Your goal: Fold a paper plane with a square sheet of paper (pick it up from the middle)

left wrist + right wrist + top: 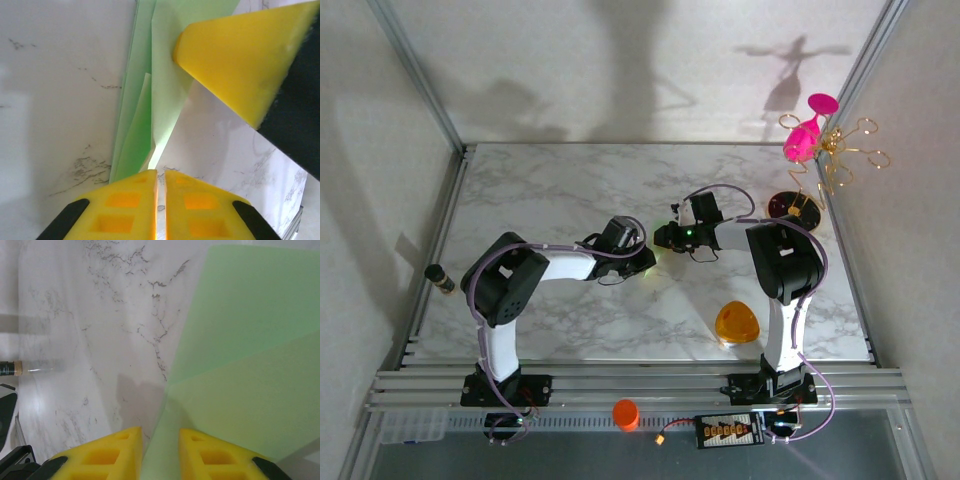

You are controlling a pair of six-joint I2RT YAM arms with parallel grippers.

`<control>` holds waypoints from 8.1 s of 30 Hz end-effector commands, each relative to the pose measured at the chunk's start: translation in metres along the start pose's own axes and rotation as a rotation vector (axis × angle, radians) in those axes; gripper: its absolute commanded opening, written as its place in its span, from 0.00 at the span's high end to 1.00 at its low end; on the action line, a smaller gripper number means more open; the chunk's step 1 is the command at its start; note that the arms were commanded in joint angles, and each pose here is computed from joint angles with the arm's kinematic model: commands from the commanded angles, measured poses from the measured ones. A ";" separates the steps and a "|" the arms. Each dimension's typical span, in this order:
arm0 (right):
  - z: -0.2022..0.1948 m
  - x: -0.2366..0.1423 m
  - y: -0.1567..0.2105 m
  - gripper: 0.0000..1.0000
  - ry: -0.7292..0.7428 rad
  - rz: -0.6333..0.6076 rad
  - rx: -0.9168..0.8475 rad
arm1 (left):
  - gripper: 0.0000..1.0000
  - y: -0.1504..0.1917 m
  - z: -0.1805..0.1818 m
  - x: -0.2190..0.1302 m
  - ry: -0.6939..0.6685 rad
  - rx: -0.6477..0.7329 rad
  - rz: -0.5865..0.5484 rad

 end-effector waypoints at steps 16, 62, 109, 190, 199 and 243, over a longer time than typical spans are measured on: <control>0.021 -0.007 -0.019 0.73 -0.001 -0.024 -0.050 | 0.97 0.002 0.041 0.009 -0.145 -0.042 -0.019; -0.036 0.022 0.031 0.90 0.248 0.120 0.105 | 0.94 0.015 0.032 -0.009 -0.109 -0.006 0.033; -0.050 0.025 0.048 0.90 0.293 0.174 0.149 | 0.94 0.044 0.078 -0.013 -0.304 0.038 0.115; -0.016 0.028 -0.025 0.85 0.121 0.030 -0.106 | 1.00 -0.018 0.034 -0.019 -0.166 -0.005 -0.118; -0.035 0.031 -0.013 0.85 0.202 0.062 -0.047 | 0.88 -0.048 -0.029 -0.026 -0.003 0.075 -0.186; 0.005 -0.004 -0.022 0.86 0.047 -0.011 -0.070 | 1.00 -0.046 0.059 0.009 -0.228 -0.096 -0.215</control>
Point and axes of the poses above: each hand's point on the last joint's axis, 136 mm out from that joint toward the fingers, its own x axis out along the fingers, its own z axis along the line the jaws close on, y = z × x, the point moved 2 cm from there along -x, back along the fingers, and after that the axes turned 7 degrees about -x, right-handed, at the moved point
